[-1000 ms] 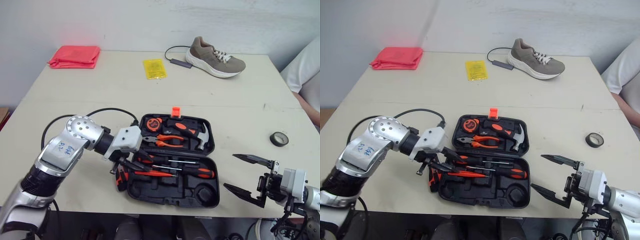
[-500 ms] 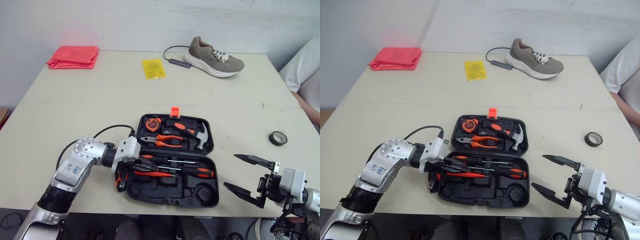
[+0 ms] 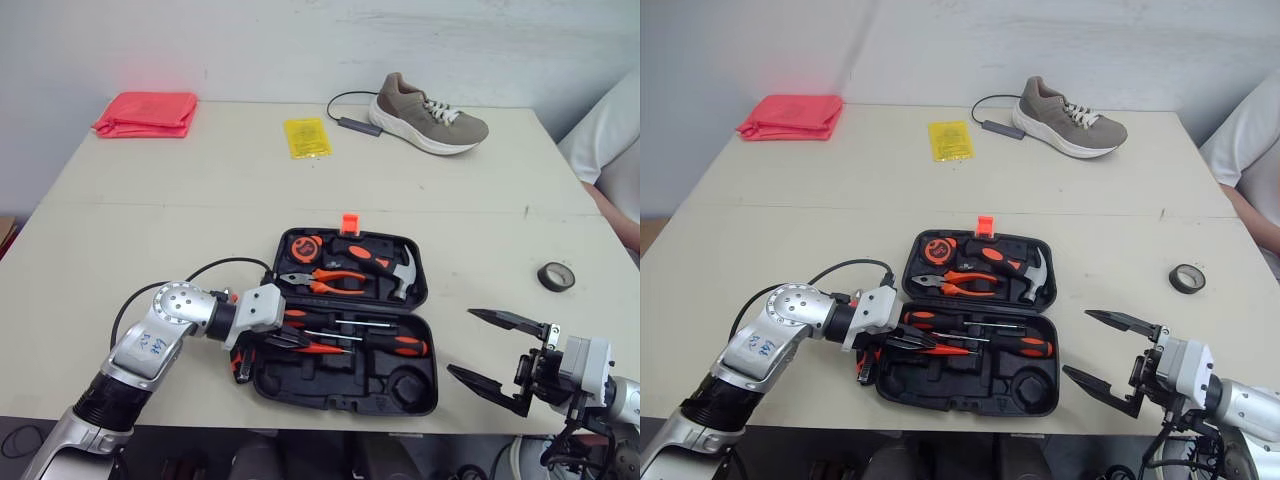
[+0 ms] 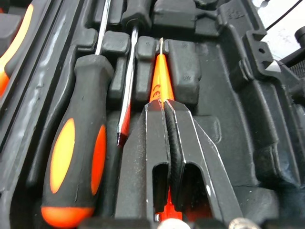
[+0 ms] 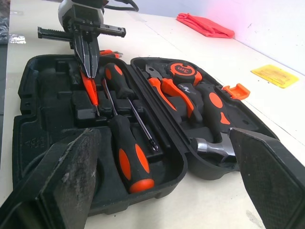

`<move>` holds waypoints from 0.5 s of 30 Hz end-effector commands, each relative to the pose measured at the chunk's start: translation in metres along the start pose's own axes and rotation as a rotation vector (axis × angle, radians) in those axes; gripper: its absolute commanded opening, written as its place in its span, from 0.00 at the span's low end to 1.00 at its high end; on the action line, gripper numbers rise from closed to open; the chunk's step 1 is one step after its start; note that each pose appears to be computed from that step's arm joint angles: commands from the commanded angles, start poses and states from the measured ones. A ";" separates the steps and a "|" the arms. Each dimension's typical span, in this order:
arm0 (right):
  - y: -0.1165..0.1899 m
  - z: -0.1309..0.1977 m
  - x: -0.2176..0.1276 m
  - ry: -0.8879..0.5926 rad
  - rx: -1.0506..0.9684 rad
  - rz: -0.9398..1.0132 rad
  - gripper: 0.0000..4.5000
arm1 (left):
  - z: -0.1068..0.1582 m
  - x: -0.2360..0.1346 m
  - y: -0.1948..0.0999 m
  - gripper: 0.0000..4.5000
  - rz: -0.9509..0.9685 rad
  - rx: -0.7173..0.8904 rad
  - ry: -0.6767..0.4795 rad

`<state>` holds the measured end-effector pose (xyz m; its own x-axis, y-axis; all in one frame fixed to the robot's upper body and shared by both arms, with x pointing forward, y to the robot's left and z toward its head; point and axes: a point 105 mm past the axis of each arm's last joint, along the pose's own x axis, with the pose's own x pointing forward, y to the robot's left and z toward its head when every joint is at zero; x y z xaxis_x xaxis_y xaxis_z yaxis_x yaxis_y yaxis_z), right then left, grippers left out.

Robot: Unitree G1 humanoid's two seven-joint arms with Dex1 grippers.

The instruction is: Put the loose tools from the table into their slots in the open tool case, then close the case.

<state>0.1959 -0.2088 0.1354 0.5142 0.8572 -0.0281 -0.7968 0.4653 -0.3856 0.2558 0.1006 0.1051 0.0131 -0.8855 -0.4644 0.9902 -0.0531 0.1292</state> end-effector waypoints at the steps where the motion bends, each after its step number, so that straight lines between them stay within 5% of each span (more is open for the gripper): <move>1: 0.000 0.008 0.002 -0.023 -0.030 -0.007 1.00 | -0.009 0.002 -0.005 0.01 -0.016 -0.017 0.029; 15: 0.013 0.002 0.000 -0.040 -0.007 0.084 1.00 | -0.044 0.012 -0.012 0.01 0.012 -0.164 0.135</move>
<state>0.1876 -0.2035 0.1289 0.4459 0.8937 -0.0494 -0.8364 0.3964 -0.3785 0.2523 0.0987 0.0900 0.0204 -0.8704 -0.4919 0.9954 -0.0285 0.0917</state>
